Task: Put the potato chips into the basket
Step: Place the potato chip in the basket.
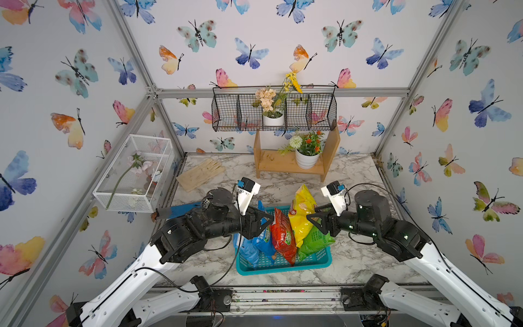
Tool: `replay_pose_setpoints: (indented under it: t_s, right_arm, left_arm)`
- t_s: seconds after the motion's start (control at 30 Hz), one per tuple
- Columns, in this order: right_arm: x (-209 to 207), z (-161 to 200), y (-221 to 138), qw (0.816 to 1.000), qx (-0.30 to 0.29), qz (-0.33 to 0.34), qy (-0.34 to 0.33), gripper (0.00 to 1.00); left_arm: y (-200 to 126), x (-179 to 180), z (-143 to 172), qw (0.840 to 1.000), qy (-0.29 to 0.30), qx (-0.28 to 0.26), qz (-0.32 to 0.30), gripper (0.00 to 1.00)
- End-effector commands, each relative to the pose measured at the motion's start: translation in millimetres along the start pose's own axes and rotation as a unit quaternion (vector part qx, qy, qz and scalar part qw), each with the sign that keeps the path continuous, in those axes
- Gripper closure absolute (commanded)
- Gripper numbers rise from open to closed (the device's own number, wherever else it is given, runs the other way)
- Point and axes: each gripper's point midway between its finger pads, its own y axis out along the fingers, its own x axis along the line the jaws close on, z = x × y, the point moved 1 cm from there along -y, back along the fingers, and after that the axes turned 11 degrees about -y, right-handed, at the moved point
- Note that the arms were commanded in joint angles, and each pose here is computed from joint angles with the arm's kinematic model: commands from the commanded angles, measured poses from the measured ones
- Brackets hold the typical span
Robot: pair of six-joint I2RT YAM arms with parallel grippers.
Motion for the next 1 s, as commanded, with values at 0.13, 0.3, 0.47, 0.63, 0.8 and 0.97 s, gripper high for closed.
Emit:
replay_pose_setpoints:
  t_s: [0.13, 0.3, 0.47, 0.63, 0.8, 0.97]
  right_arm:
    - [-34, -10, -3, 0.994, 0.009, 0.109, -0.002, 0.36]
    - [-49, -15, 4, 0.989, 0.005, 0.148, 0.006, 0.28]
    - [-63, -26, 15, 0.982, 0.011, 0.186, 0.014, 0.20]
    - [-71, -43, 33, 0.979, 0.027, 0.201, 0.022, 0.18]
    - [-77, -54, 35, 0.974, 0.025, 0.221, 0.036, 0.16]
    - [-105, -70, 5, 0.962, -0.040, 0.265, 0.047, 0.09]
  left_arm:
    - [-8, 10, -10, 0.999, 0.006, -0.035, -0.033, 0.52]
    - [-9, 14, -11, 0.998, 0.005, -0.038, -0.043, 0.52]
    - [-11, 20, -13, 0.997, 0.004, -0.046, -0.061, 0.52]
    - [-13, 25, -12, 0.996, 0.001, -0.049, -0.074, 0.50]
    - [-26, 46, -15, 0.988, -0.019, -0.078, -0.132, 0.41]
    - [-58, 80, -41, 0.960, -0.037, -0.163, -0.223, 0.09]
